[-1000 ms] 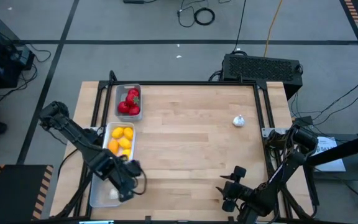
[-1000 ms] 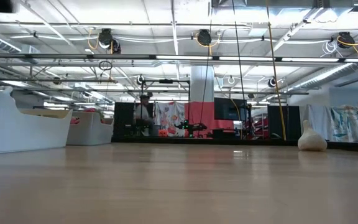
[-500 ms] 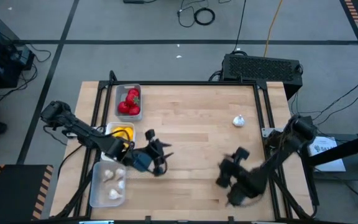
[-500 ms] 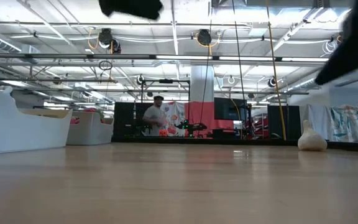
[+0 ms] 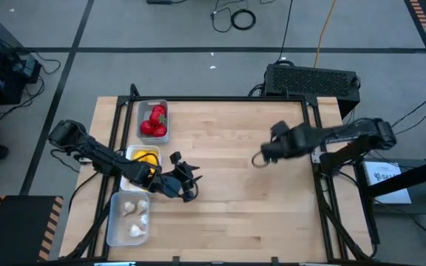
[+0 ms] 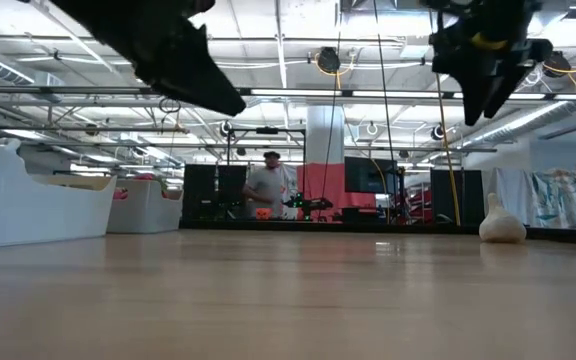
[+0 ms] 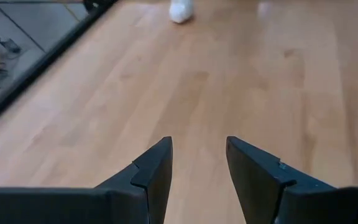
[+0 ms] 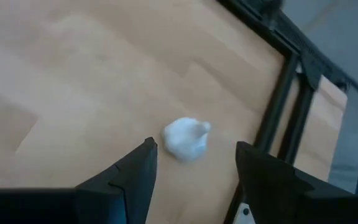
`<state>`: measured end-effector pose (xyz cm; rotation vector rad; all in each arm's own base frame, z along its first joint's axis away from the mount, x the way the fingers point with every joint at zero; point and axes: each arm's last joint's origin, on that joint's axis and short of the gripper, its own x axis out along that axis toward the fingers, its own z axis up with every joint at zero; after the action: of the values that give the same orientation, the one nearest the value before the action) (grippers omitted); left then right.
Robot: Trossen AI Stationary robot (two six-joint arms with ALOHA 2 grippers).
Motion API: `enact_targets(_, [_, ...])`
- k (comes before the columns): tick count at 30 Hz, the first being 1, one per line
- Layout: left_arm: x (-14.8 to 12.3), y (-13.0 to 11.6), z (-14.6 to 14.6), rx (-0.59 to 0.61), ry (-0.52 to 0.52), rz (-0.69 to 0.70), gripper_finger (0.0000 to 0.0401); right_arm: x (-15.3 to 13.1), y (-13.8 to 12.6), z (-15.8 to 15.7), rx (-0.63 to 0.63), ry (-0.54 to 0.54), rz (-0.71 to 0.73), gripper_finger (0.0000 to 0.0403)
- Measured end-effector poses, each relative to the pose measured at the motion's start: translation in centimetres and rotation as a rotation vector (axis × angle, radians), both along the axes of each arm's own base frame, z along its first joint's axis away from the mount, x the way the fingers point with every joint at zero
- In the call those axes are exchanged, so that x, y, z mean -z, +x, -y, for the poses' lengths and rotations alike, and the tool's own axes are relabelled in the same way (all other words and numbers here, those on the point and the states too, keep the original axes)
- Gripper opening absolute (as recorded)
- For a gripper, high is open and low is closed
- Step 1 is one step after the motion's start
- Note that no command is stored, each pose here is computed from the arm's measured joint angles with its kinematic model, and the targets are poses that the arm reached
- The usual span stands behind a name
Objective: Sort produce into baskets
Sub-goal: Put the garlic into the transparent bin
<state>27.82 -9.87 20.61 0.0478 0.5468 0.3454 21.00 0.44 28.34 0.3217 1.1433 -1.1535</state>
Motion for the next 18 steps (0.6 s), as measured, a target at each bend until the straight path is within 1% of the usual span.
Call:
enact_targets(3, [0.4, -0.4, 0.5, 0.024, -0.017, -0.009, 0.0160, -0.2, -0.5, 1.9, 0.086, 0.002, 0.015, 0.0208])
enact_targets(6, [0.7, -0.7, 0.9, 0.045, -0.013, -0.022, 0.0160, 0.7, -0.9, 3.0, 0.145, 0.005, -0.008, 0.0208])
enact_targets(8, [0.9, -0.9, 1.1, 0.059, -0.008, -0.030, 0.0160, 2.0, -1.0, 3.6, 0.165, 0.024, -0.016, 0.0208])
enact_targets(10, [1.1, -1.1, 1.3, 0.066, -0.004, -0.038, 0.0160, 3.5, -1.0, 4.1, 0.147, 0.030, -0.018, 0.0208])
enact_targets(15, [1.1, -1.2, 1.4, 0.079, 0.013, -0.048, 0.0160, 6.9, -1.1, 5.7, 0.177, 0.037, 0.035, 0.0208])
enact_targets(18, [1.1, -1.2, 1.4, 0.080, 0.014, -0.050, 0.0160, 8.4, -1.5, 6.2, 0.192, 0.035, 0.036, 0.0208])
